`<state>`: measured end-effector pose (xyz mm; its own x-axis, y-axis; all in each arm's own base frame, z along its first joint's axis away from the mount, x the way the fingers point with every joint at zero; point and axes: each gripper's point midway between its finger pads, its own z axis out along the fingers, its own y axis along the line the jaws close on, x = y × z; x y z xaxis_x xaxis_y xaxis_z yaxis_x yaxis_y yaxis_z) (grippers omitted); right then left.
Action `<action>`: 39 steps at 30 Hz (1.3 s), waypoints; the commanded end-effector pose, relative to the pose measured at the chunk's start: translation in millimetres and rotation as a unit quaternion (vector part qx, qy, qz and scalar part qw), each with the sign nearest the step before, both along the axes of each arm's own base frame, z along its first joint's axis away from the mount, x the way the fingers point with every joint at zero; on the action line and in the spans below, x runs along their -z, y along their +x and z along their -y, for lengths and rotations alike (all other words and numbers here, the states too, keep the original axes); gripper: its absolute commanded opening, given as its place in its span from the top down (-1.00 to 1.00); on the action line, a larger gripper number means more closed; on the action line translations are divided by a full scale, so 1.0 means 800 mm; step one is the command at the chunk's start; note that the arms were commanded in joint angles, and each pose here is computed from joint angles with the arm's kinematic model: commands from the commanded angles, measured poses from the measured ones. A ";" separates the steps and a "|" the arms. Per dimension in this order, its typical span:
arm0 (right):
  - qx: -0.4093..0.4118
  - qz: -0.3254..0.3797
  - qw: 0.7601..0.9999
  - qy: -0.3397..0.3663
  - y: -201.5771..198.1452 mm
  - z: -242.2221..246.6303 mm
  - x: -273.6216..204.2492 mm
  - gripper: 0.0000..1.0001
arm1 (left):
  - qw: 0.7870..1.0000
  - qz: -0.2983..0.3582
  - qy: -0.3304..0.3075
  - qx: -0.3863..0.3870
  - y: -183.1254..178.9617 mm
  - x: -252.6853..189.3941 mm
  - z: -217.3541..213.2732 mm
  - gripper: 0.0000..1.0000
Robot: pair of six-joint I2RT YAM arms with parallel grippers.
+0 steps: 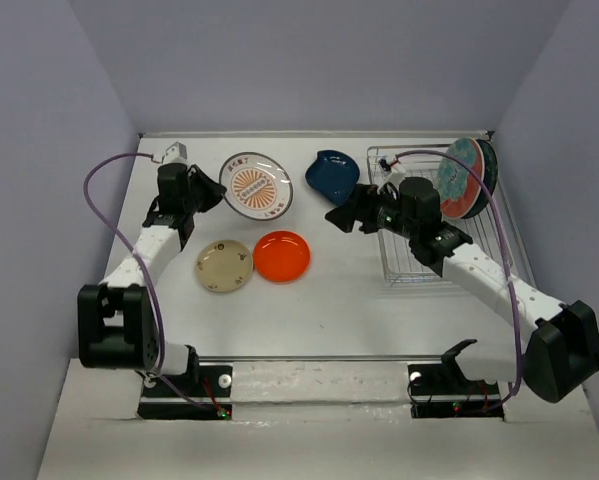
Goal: Load the plates into the dish rack
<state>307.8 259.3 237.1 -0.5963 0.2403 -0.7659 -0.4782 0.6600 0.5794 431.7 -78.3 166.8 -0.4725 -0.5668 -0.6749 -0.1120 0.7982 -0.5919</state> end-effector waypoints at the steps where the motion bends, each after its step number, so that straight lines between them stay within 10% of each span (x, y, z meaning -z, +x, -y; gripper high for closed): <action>1: -0.026 0.044 0.998 0.024 0.019 -0.025 -0.051 -0.78 | 0.995 0.094 -0.012 0.026 -0.037 -0.080 0.009 0.89; 16: -0.062 0.041 0.997 -0.016 0.077 -0.065 -0.024 -0.86 | 0.944 0.206 -0.080 0.243 -0.170 -0.123 0.086 0.89; 23: -0.207 0.013 0.978 0.028 0.030 -0.101 -0.008 -0.82 | 0.923 0.222 -0.098 0.299 -0.189 -0.135 0.103 0.89; 27: -0.259 0.001 0.963 0.066 0.009 -0.112 -0.012 -0.54 | 0.919 0.224 -0.103 0.309 -0.193 -0.137 0.106 0.89; 28: -0.260 0.004 0.963 0.069 0.008 -0.112 -0.016 -0.35 | 0.918 0.225 -0.103 0.310 -0.194 -0.138 0.106 0.89; 29: -0.255 0.004 0.964 0.071 0.008 -0.110 -0.016 0.30 | 0.918 0.225 -0.103 0.309 -0.195 -0.137 0.106 0.88; 31: -0.239 0.024 0.968 0.073 0.010 -0.106 -0.032 0.86 | 0.918 0.227 -0.103 0.307 -0.195 -0.139 0.106 0.51; 35: -0.194 0.056 0.977 0.071 0.019 -0.091 -0.060 0.86 | 0.918 0.232 -0.103 0.305 -0.196 -0.142 0.105 -0.51; 39: -0.034 0.081 0.996 0.018 0.077 -0.013 -0.078 0.86 | 0.926 0.227 -0.093 0.287 -0.194 -0.142 0.099 -0.98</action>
